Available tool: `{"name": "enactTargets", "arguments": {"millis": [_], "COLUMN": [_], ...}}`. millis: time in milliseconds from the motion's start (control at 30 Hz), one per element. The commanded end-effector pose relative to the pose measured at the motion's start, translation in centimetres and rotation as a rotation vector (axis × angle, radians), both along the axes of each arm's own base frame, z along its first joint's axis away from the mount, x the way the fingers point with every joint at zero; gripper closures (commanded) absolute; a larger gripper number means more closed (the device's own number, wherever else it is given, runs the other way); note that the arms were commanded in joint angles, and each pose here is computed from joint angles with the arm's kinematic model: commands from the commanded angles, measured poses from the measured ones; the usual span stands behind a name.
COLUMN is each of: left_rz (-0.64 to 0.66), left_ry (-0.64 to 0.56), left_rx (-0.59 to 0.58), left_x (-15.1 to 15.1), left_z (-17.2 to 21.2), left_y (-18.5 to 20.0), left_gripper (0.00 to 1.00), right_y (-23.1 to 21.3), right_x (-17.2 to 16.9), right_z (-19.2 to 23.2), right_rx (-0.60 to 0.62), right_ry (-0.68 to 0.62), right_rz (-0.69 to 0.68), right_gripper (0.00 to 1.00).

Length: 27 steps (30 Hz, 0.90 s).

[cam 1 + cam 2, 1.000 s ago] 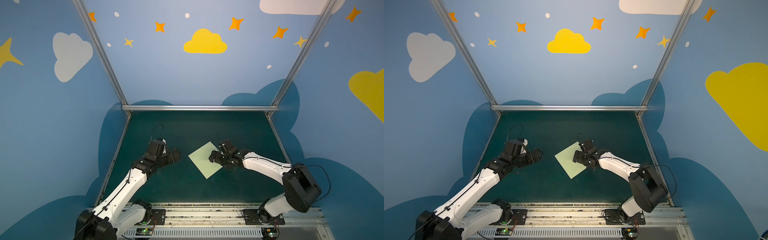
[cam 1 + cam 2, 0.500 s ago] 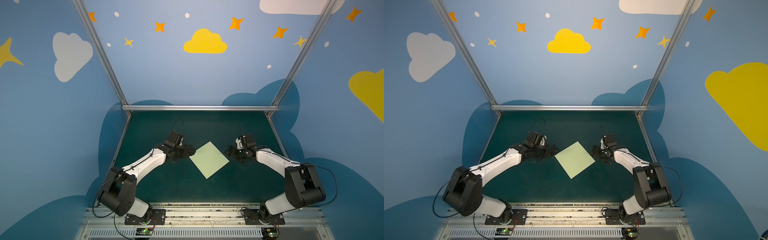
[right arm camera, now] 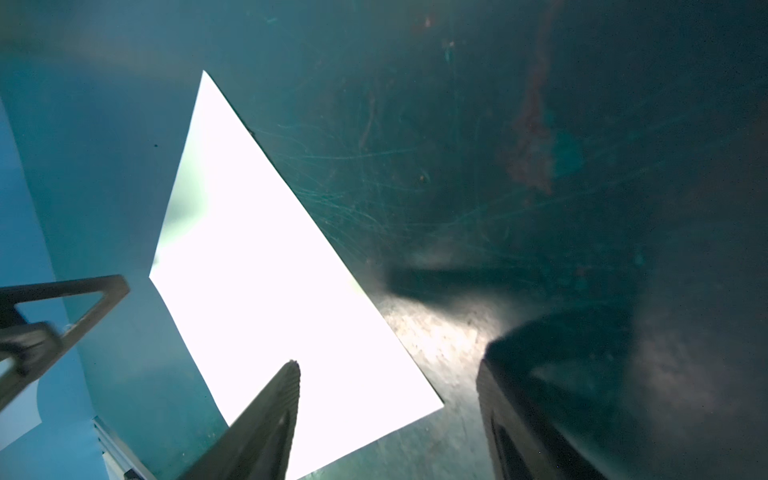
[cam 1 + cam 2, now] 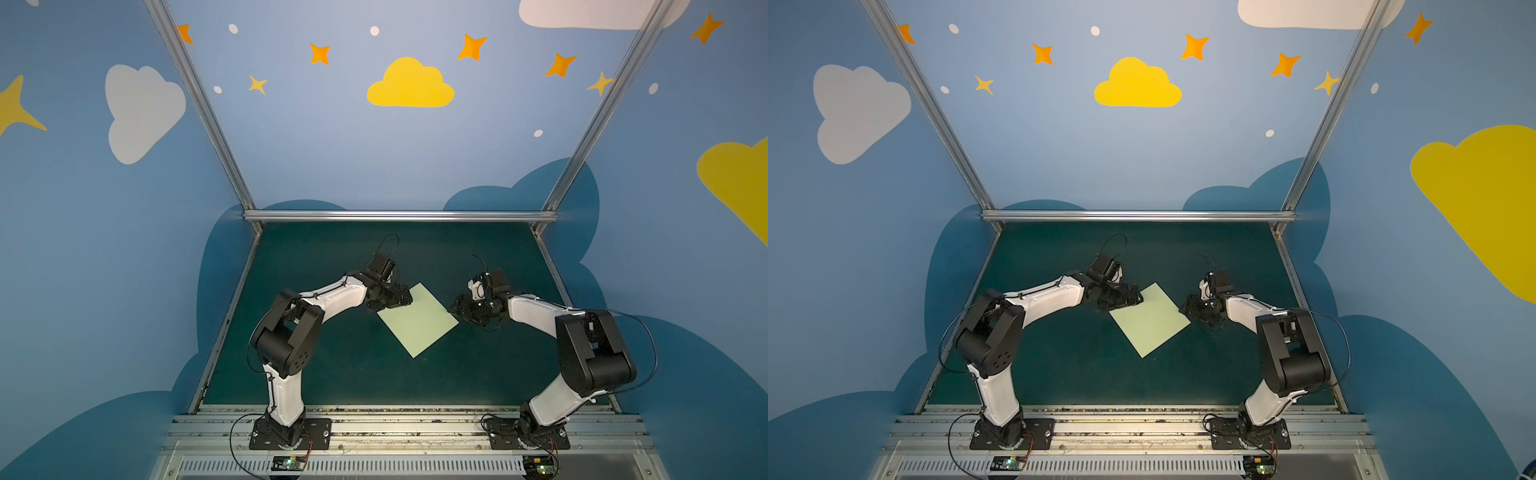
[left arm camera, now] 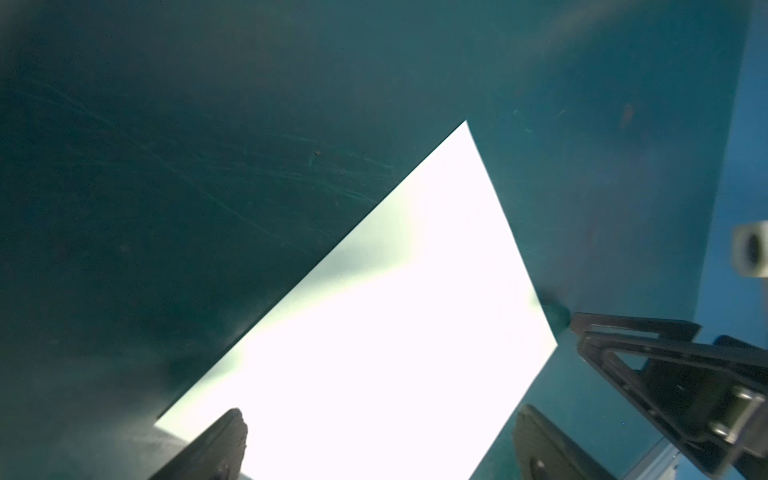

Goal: Fold a paper plane with a square sheet of paper (fold left side to right side)

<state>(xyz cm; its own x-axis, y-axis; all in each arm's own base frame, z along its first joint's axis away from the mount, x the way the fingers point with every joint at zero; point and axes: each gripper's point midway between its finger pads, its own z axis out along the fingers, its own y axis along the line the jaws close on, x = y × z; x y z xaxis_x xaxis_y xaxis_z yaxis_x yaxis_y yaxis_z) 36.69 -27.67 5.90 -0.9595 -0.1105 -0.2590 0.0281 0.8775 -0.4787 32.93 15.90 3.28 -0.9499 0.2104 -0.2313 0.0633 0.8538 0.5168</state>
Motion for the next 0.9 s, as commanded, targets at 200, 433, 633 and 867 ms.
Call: {"name": "enactTargets", "arguments": {"millis": [200, 433, 633, 867], "left_rz": [-0.015, -0.023, -0.025, -0.033], "left_ry": [0.023, 0.052, 0.065, 0.067], "left_rx": [0.058, 0.081, 0.083, 0.085], "left_x": [0.4, -0.1, -0.3, -0.5], "left_z": [-2.8, -4.6, -5.3, -5.4], "left_y": [0.3, 0.5, 0.5, 0.4], "left_gripper": [0.0, 0.0, 0.0, 0.0], "right_y": [-0.2, 0.3, 2.3, 4.3], "right_x": [-3.0, -5.1, -5.6, -5.7], "right_z": [-2.8, -3.3, -2.9, -1.9], "right_rx": [0.004, 0.019, 0.033, 0.079], "right_ry": [0.074, 0.077, 0.069, 0.045], "right_rz": [-0.003, -0.015, 0.017, 0.037], "right_gripper": [0.34, 0.34, 0.36, 0.36]}}
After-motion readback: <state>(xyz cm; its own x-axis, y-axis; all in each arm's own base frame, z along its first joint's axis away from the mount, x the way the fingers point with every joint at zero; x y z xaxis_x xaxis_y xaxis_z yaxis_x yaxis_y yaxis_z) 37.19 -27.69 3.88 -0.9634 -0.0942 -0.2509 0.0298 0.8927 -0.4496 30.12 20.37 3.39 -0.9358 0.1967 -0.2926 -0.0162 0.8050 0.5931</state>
